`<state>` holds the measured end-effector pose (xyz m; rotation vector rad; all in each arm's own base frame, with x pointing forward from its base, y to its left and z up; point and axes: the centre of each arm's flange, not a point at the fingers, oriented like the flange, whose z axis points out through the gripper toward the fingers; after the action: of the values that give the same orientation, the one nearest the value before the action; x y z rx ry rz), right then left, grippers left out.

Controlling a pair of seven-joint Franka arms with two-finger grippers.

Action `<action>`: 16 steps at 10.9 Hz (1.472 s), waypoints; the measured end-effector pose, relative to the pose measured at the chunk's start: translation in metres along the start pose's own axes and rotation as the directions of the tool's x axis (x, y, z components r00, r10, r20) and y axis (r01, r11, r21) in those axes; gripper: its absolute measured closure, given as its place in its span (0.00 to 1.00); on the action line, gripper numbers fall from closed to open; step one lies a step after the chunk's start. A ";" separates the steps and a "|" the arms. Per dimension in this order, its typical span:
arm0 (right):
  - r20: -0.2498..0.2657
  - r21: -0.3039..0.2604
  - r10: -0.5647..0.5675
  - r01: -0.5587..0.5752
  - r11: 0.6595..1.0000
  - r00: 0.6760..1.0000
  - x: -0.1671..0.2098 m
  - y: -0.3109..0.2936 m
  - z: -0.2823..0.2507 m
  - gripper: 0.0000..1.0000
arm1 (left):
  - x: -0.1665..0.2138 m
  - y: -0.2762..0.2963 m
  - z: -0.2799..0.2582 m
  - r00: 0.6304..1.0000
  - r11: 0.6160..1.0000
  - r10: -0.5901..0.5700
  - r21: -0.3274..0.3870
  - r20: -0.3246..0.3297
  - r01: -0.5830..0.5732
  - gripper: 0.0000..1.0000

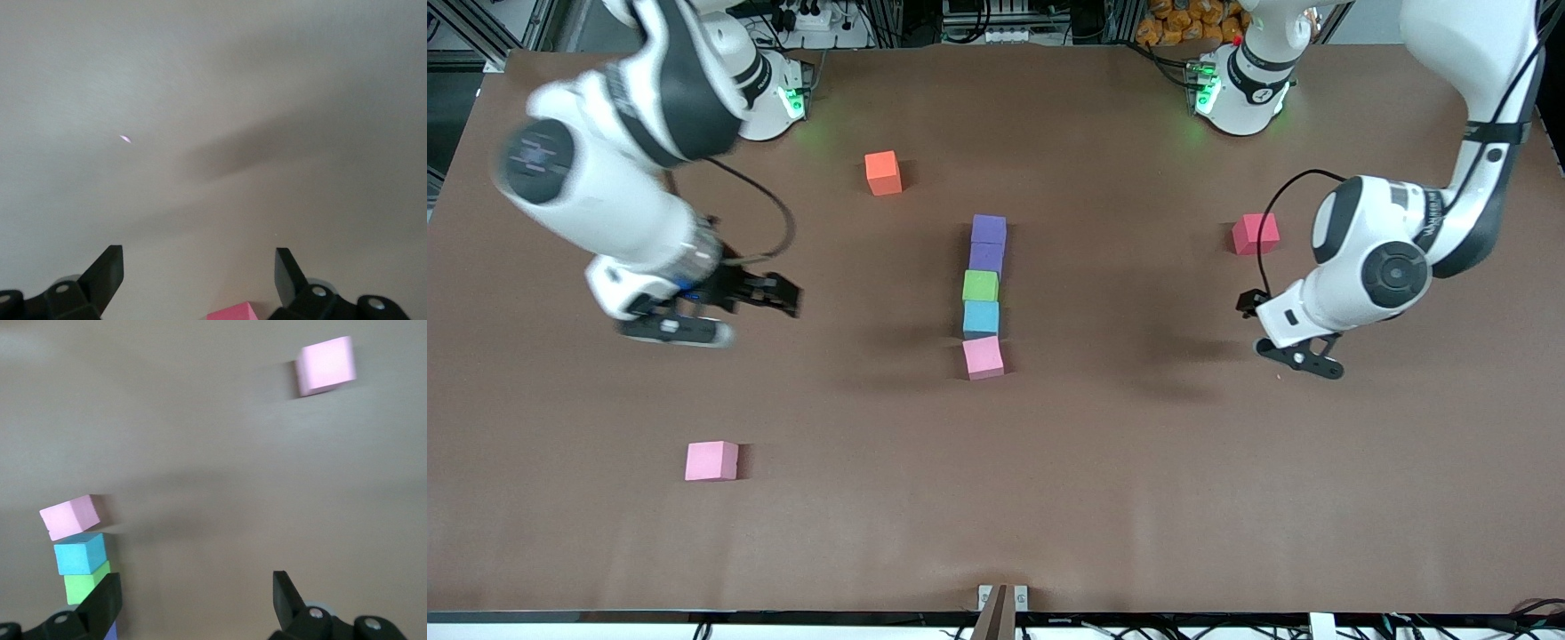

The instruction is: Arrange blocks into number 1

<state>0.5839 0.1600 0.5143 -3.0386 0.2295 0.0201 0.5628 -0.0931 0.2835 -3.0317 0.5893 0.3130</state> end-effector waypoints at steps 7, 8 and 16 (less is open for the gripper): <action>0.001 -0.053 0.055 -0.055 0.997 0.998 -0.045 0.083 -0.124 0.00 | -0.047 0.008 0.090 0.995 1.000 -0.003 0.001 0.100 0.003 0.00; -0.009 -0.047 0.047 -0.047 0.998 0.999 -0.043 0.097 -0.140 0.00 | -0.055 -0.001 0.100 0.994 1.000 -0.022 -0.006 0.109 0.023 0.00; -0.079 -0.042 0.011 -0.014 0.999 0.997 -0.015 0.155 -0.173 0.00 | -0.092 -0.025 0.083 0.961 0.985 -0.171 0.013 0.215 0.172 0.00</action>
<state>0.5467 -0.0066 0.6726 -3.0833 0.2571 -0.0948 0.4731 -0.0305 0.2211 -2.9711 0.3088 0.6252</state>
